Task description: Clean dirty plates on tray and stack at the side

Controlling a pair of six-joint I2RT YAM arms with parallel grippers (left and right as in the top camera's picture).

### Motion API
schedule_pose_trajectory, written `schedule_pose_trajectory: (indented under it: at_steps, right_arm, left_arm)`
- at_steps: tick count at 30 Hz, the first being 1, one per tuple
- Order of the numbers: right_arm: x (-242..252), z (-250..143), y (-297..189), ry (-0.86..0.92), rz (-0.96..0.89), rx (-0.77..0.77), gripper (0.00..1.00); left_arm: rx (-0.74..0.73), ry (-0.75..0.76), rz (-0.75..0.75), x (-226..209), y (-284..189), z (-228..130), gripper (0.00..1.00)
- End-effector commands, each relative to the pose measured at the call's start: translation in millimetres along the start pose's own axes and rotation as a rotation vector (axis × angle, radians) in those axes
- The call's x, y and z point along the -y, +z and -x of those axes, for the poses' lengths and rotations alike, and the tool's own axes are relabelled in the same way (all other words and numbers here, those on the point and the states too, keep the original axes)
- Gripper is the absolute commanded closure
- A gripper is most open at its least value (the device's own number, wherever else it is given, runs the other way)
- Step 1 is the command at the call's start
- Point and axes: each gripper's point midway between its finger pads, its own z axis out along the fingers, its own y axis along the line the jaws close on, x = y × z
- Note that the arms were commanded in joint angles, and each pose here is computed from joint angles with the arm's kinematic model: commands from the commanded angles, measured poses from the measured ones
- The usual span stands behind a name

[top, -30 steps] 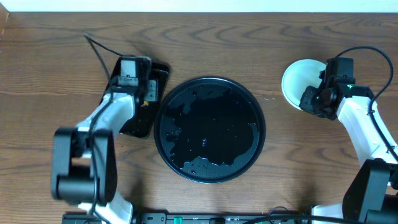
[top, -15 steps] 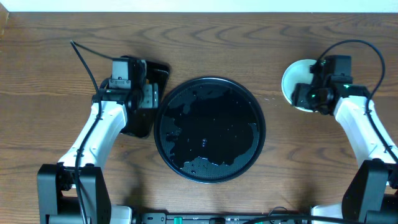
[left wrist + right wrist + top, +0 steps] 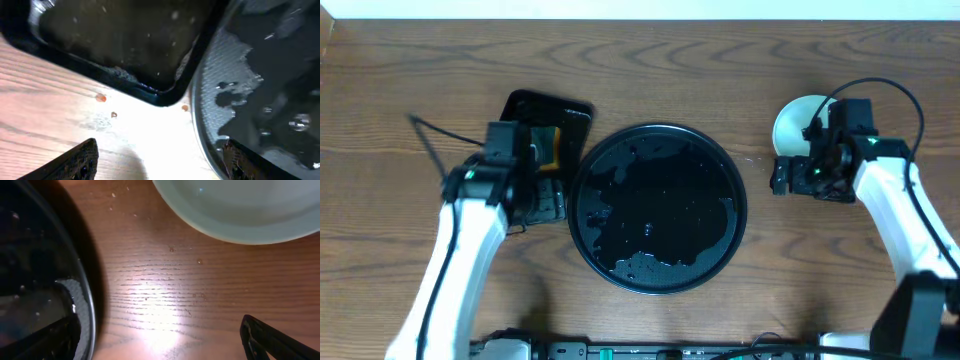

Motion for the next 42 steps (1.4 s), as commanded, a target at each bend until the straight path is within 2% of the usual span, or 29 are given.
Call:
schedule_pose_trajectory:
  at_steps: [1,10,17,20,21,22,42]
  right_arm:
    - [0,6,-35,0.001,-0.031,0.121,0.01]
    - [4,-14,-105,-0.027,-0.062,0.462,0.01]
    - [8,-43,-134,-0.032,-0.067,0.63,0.01]
    - [7,-50,-143,-0.034,-0.063,0.658,0.01]
    - [7,-52,-144,-0.034,-0.062,0.661,0.01]
    - [7,-54,-145,-0.034,-0.062,0.663,0.01]
    - [11,-74,-131,-0.028,-0.075,0.563,0.01]
  left_arm:
    - [0.115,0.004,-0.027,0,-27,0,0.19]
    - [0.447,0.048,-0.109,-4,-80,-30,0.18]
    - [0.628,0.041,-0.156,-5,-108,-41,0.17]
    - [0.659,0.042,-0.163,-5,-113,-37,0.17]
    - [0.661,0.042,-0.164,-4,-114,-36,0.09]
    - [0.657,0.042,-0.163,-4,-113,-37,0.08]
    - [0.652,0.042,-0.162,-5,-112,-38,0.07]
